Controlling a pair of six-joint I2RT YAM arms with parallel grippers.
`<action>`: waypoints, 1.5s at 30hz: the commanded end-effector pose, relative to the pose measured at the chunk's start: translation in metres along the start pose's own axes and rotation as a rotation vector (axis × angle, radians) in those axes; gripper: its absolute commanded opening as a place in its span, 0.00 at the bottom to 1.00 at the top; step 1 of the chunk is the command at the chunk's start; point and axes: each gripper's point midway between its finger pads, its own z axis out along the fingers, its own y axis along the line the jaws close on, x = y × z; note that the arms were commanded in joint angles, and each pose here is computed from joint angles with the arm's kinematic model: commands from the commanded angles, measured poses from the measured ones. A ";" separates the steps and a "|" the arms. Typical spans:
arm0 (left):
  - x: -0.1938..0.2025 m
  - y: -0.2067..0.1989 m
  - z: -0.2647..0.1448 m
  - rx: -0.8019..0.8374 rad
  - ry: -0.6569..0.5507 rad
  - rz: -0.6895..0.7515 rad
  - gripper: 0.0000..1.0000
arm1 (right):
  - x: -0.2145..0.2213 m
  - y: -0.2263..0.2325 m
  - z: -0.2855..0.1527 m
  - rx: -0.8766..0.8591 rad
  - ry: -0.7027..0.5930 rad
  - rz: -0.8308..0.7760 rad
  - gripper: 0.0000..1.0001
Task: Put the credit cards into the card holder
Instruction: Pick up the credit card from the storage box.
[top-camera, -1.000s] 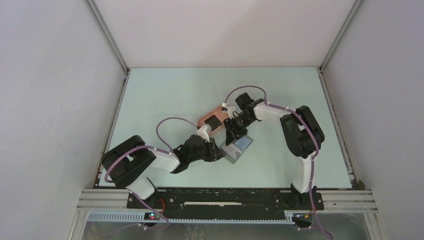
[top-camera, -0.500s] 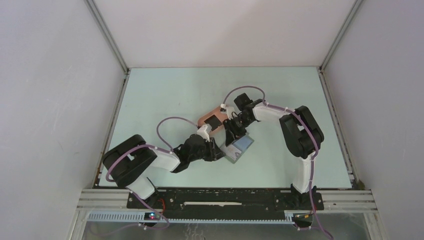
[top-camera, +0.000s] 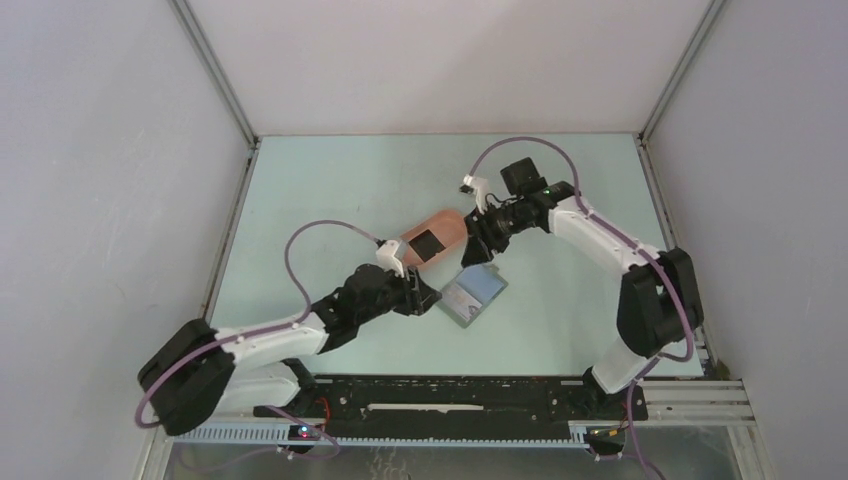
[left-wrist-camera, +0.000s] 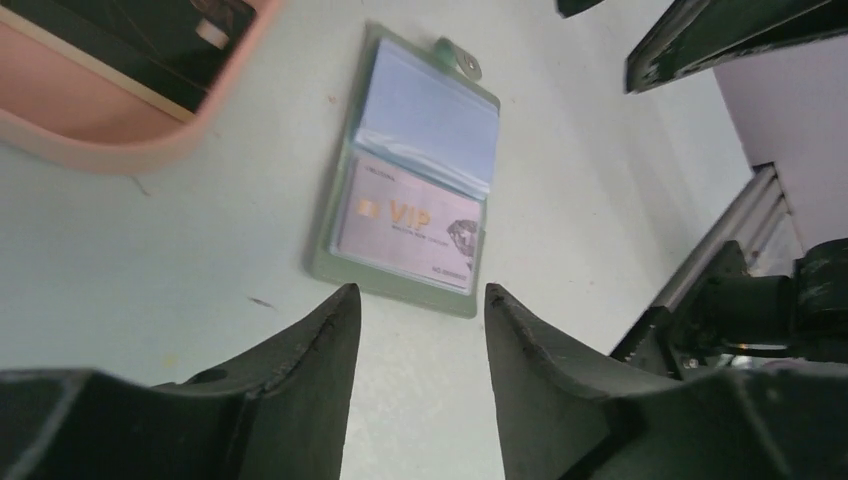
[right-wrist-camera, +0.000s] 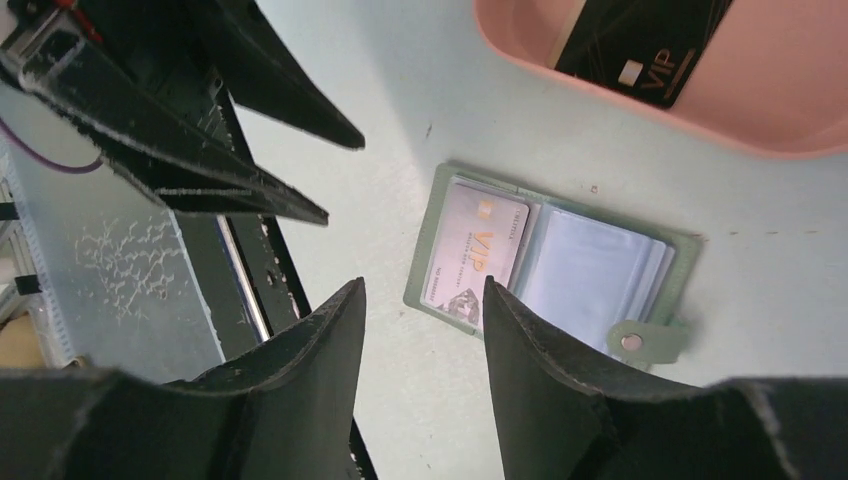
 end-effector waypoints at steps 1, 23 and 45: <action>-0.029 0.012 -0.021 -0.101 -0.069 0.159 0.56 | -0.020 0.022 -0.030 -0.043 -0.084 -0.133 0.55; -0.150 0.030 -0.049 -0.178 -0.400 0.268 0.84 | -0.118 0.038 -0.034 -0.119 -0.137 -0.229 0.56; -0.118 0.082 -0.004 -0.219 -0.313 0.010 0.69 | -0.099 -0.083 0.090 0.137 0.076 -0.018 0.62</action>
